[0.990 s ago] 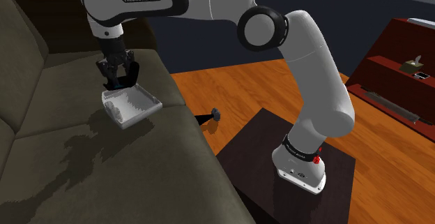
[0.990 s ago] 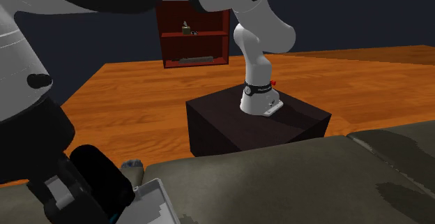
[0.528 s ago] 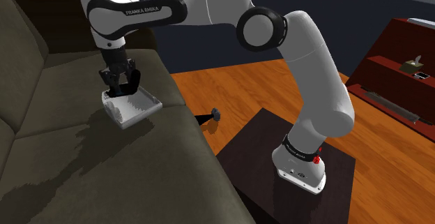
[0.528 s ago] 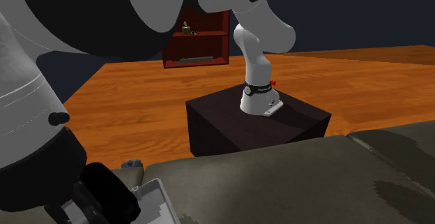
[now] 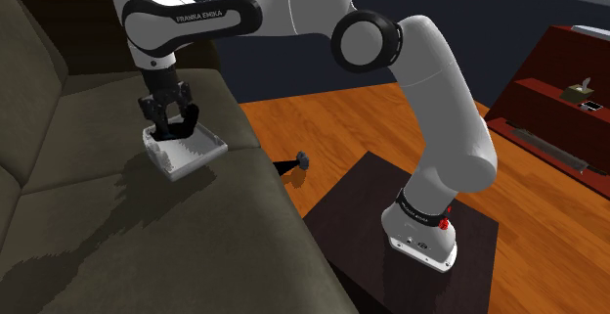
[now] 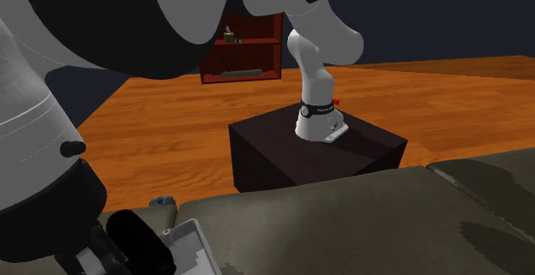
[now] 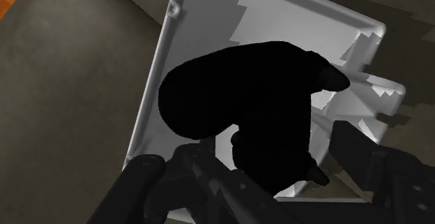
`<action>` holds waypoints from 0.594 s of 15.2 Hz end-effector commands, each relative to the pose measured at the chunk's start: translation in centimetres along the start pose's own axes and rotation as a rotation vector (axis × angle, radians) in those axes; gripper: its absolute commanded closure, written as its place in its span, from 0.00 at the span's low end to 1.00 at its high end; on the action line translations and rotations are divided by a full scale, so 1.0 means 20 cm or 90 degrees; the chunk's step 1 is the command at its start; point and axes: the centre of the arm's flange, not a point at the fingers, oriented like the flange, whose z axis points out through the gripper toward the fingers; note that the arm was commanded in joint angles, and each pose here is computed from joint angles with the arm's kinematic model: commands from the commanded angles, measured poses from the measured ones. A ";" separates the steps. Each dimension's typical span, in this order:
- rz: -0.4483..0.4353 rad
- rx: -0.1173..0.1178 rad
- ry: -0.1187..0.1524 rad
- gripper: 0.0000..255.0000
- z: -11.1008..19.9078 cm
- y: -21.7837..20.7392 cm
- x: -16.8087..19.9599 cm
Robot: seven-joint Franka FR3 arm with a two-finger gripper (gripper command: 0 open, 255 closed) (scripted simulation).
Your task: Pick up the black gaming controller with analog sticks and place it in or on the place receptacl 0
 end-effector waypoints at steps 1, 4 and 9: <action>0.000 0.000 0.000 0.00 0.00 0.00 0.00; 0.000 0.000 0.000 0.00 0.00 0.00 0.00; 0.000 0.000 0.000 0.00 -0.25 0.00 0.00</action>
